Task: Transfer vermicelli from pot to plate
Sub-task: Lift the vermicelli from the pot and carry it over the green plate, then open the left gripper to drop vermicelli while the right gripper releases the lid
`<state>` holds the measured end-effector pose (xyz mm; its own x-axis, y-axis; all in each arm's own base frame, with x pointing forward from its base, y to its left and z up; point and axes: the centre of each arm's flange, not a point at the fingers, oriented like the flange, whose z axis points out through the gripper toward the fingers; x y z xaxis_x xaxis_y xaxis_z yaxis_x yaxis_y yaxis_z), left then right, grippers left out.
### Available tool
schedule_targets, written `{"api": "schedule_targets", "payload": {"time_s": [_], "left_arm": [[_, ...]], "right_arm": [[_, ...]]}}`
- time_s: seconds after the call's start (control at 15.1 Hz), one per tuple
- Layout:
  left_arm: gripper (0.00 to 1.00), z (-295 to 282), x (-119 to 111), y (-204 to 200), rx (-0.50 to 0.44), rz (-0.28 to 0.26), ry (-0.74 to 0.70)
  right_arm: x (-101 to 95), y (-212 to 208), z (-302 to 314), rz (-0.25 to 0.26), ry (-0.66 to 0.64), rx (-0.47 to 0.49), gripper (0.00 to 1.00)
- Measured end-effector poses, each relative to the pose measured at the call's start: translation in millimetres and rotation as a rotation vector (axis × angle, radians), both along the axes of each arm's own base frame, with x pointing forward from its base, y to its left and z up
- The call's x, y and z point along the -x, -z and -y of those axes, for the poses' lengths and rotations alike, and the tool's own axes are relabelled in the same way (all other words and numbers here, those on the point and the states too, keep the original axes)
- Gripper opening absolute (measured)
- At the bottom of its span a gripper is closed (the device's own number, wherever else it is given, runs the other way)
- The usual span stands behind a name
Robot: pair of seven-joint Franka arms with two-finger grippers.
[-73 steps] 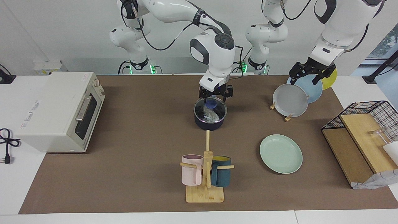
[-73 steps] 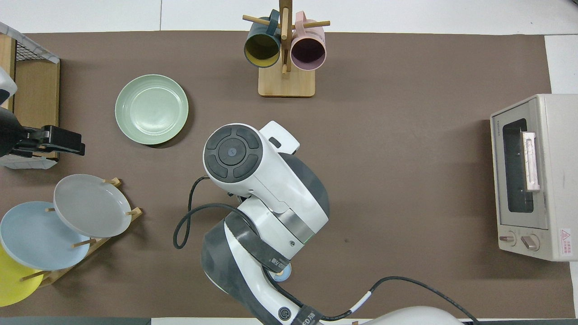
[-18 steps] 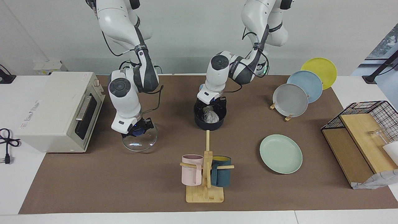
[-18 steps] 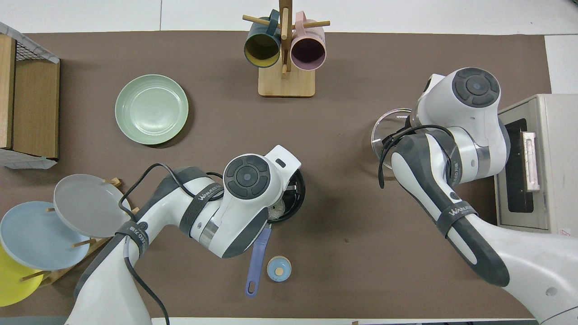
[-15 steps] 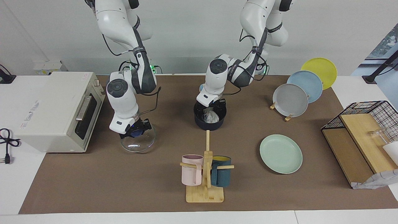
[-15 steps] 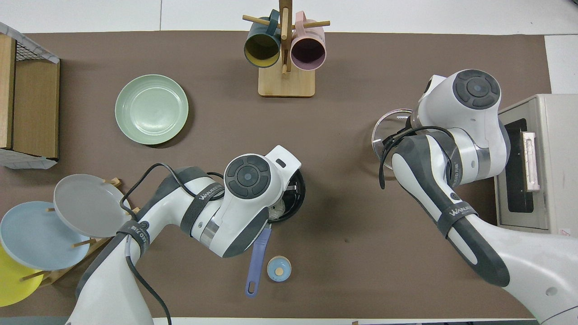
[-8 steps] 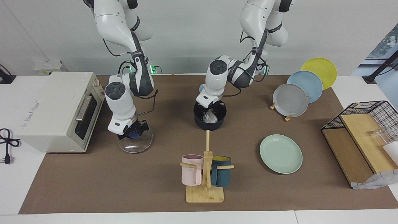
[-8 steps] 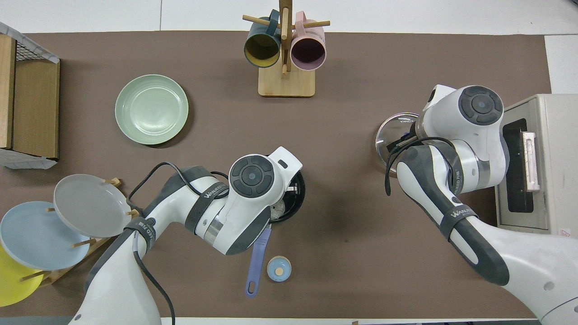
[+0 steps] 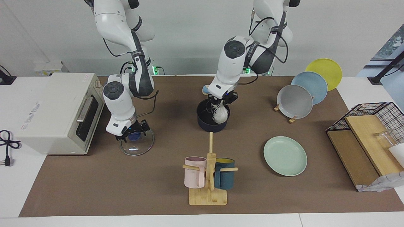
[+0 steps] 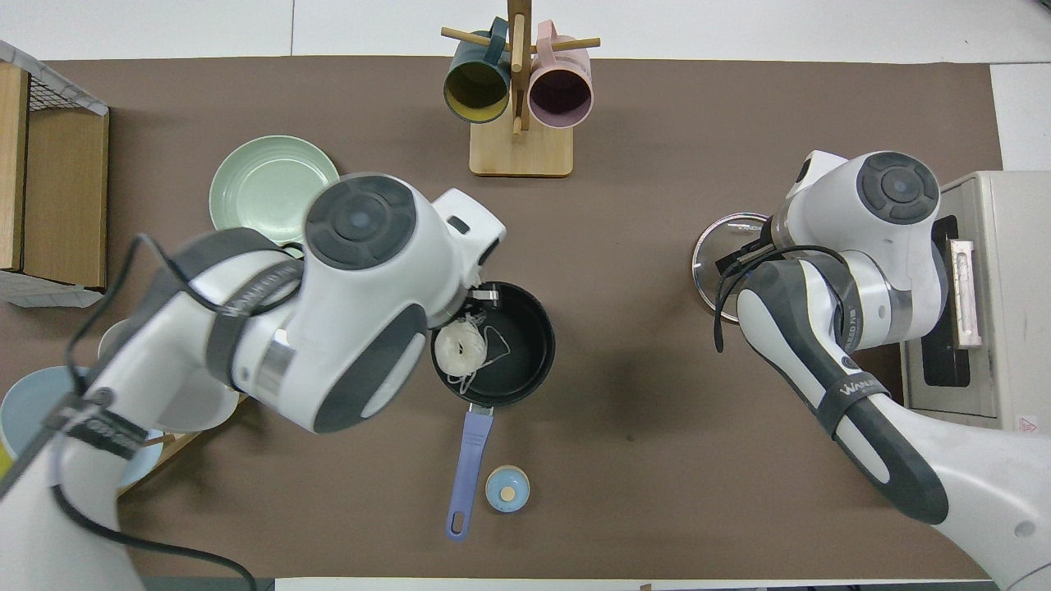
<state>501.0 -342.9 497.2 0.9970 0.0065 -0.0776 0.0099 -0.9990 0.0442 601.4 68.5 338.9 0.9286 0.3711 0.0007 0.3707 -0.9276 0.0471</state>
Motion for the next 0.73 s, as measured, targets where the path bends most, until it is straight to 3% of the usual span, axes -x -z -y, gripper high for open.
{"api": "schedule_targets", "payload": {"time_s": [0.13,0.26,0.53,0.73], "left_arm": [[0.20,-62,-37,-48,0.027,0.006,-0.023],[0.20,-135,-74,-56,0.064,0.009,-0.049],[0.20,-238,-133,-1,0.094,0.035,-0.029],[0.20,-263,-167,61,0.086,0.069,-0.009]], "right_arm": [[-2.4,-41,-1,-0.027,0.004,0.007,1.00],[-2.4,-89,0,-0.051,0.011,0.014,1.00],[7.8,-168,7,-0.107,0.031,0.027,1.00],[23.6,-222,12,-0.127,0.045,0.030,1.00]]}}
